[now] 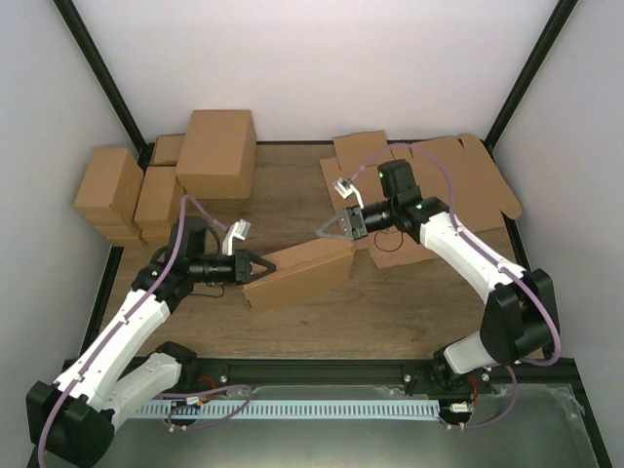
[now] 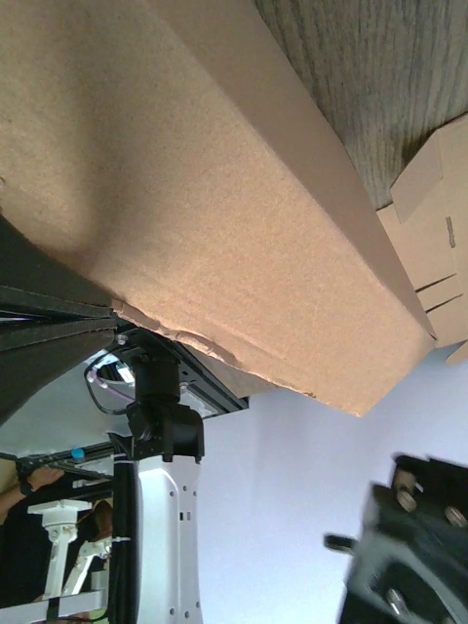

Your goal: Fold the paper box

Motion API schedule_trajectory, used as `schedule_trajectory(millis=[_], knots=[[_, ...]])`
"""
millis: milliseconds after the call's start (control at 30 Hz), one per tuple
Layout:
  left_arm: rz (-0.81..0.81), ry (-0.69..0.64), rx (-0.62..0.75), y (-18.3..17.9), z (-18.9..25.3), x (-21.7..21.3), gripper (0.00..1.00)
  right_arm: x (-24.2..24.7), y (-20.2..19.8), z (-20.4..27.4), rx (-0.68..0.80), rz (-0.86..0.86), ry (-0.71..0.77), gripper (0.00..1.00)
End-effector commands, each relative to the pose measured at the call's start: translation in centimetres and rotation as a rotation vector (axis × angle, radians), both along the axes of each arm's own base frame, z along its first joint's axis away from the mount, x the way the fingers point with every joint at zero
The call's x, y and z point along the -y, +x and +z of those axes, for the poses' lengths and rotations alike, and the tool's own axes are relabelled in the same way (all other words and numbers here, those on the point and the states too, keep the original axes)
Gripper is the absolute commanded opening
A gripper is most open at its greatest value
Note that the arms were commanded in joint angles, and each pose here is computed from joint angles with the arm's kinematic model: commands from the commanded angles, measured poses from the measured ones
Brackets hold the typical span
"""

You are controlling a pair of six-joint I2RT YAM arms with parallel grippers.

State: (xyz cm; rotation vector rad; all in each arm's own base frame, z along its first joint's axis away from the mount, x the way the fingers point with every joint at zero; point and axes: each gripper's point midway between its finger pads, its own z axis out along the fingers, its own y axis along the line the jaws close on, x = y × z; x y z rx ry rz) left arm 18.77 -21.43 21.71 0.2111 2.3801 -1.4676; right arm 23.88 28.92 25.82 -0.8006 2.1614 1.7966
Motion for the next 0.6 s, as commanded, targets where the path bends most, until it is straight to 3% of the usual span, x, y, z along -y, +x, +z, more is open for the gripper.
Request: schedule_trajectory(millis=[0,400,567], knots=[[0.015,0.024,-0.023,-0.2,-1.2,-0.5,0.04,0.1,1.9,2.4,0.056,-0.025,0.009,0.01],[0.016,0.040,-0.044,-0.6,-2.6,-0.7,0.04,0.6,1.1,-6.0,-0.079,-0.042,-0.063,0.01],[0.020,0.035,-0.057,-0.7,-3.0,-0.7,0.04,0.6,1.3,-5.1,-0.063,-0.044,-0.059,0.01]])
